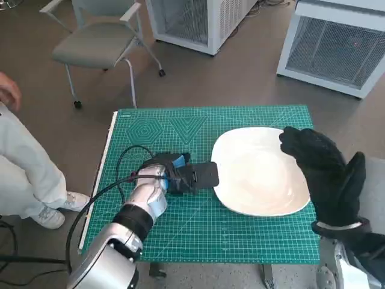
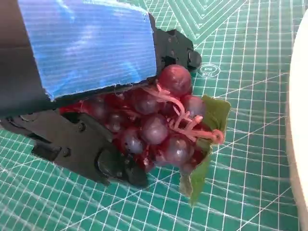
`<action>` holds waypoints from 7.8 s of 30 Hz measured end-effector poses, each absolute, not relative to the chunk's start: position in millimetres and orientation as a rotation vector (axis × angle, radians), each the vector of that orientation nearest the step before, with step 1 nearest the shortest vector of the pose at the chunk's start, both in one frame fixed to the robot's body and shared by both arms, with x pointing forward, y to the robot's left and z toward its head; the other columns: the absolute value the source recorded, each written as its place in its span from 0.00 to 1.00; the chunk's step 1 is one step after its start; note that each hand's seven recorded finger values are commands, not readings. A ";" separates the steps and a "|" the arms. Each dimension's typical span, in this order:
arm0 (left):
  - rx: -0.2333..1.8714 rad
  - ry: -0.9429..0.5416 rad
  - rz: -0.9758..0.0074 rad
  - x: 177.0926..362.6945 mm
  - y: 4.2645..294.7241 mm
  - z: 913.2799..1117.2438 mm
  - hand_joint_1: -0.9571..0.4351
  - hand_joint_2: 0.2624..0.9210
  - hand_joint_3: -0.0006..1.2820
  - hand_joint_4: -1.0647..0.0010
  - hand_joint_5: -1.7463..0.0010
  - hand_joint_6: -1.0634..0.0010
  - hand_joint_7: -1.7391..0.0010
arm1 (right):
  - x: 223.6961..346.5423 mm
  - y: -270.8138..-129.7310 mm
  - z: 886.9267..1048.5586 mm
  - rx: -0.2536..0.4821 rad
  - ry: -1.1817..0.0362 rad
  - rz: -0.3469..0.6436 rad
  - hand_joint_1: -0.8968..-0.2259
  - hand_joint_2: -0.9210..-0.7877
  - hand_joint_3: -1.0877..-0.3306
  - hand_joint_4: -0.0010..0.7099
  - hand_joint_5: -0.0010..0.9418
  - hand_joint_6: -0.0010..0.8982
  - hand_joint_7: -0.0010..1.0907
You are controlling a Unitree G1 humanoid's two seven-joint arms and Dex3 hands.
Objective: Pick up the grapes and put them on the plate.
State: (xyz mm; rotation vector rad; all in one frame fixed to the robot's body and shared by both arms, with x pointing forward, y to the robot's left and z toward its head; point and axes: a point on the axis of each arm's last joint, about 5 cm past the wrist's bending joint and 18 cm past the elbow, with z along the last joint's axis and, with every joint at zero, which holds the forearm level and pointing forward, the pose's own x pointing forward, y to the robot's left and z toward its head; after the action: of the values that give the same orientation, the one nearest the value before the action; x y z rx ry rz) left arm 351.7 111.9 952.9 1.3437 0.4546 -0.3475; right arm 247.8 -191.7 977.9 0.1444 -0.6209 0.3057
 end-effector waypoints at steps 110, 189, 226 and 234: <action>1.218 -0.232 -0.531 321.8 62.8 1084.3 0.69 0.97 0.03 0.26 0.41 0.35 0.35 | 240.4 -194.4 982.4 0.145 -0.649 0.264 0.76 0.00 0.60 0.58 0.77 0.20 0.91; 1.251 -0.180 -0.745 342.1 -6.5 1060.3 0.39 0.76 0.03 1.00 1.00 0.85 1.00 | 224.6 -203.9 978.2 0.126 -0.639 0.175 0.75 0.00 0.61 0.57 0.75 0.20 0.91; -0.081 -0.290 -0.536 318.3 154.8 956.9 0.40 0.88 0.00 0.97 0.99 0.86 0.99 | 237.9 -196.7 983.6 0.133 -0.645 0.220 0.76 0.00 0.61 0.58 0.76 0.20 0.91; -0.166 -0.278 -0.491 303.6 194.9 934.6 0.42 0.92 0.01 0.93 0.99 0.83 0.99 | 240.5 -195.6 984.0 0.137 -0.642 0.224 0.76 0.00 0.61 0.59 0.75 0.21 0.90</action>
State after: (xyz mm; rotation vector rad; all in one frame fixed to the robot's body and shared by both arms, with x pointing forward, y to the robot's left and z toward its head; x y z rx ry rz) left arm 303.6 194.9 934.6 -0.1660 -0.2785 -0.4912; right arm 240.5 -195.6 984.0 0.1365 -0.6419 0.2242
